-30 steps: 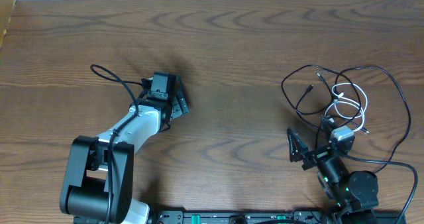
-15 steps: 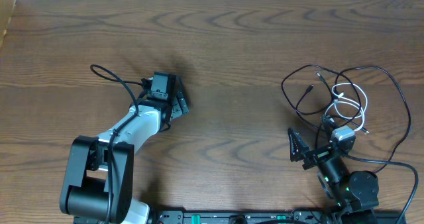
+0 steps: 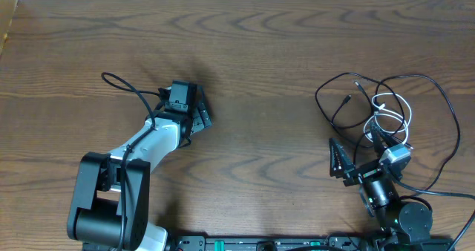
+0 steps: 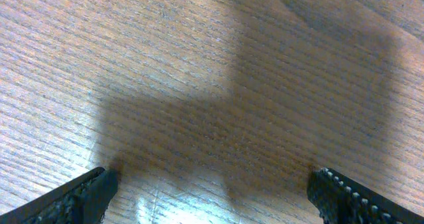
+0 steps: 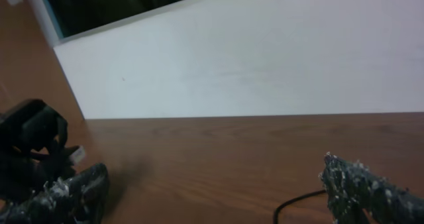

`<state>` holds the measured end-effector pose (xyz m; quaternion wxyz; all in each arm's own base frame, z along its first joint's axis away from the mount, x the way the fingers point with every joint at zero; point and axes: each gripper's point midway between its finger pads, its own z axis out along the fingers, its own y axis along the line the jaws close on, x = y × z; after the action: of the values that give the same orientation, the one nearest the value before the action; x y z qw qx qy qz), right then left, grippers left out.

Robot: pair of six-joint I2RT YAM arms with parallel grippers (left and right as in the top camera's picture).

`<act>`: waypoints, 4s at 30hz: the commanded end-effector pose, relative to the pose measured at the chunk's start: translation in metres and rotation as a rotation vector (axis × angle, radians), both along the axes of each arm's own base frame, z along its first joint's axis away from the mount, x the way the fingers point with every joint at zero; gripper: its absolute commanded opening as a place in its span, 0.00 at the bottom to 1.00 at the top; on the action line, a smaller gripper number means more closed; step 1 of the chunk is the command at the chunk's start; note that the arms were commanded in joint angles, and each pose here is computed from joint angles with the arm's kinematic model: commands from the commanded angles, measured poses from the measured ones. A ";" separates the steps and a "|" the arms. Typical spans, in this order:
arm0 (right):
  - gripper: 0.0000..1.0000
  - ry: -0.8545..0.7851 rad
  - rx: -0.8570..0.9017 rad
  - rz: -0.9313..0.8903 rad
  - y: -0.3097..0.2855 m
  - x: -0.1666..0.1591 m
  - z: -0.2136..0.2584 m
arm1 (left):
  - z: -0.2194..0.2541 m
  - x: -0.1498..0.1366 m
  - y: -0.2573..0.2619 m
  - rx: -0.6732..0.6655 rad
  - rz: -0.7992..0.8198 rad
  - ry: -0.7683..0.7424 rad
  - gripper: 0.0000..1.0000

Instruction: Untangle cables

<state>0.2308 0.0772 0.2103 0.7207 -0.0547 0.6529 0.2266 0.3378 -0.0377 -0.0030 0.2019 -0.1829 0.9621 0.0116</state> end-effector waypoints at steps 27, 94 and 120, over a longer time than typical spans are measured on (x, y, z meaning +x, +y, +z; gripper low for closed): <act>0.99 0.196 -0.039 -0.010 -0.002 0.003 -0.049 | -0.031 -0.029 -0.002 -0.043 0.008 0.119 0.98; 0.99 0.094 -0.294 -0.027 -0.003 0.003 -0.049 | -0.031 -0.029 -0.002 -0.043 0.008 0.119 0.98; 0.99 0.069 -0.370 -0.051 -0.006 0.004 -0.050 | -0.031 -0.029 -0.002 -0.043 0.008 0.119 0.98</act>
<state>0.2338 0.0756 0.1610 0.6791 -0.1645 0.7084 0.0998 0.3378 -0.0377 -0.0030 0.2019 -0.1829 0.9621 0.0116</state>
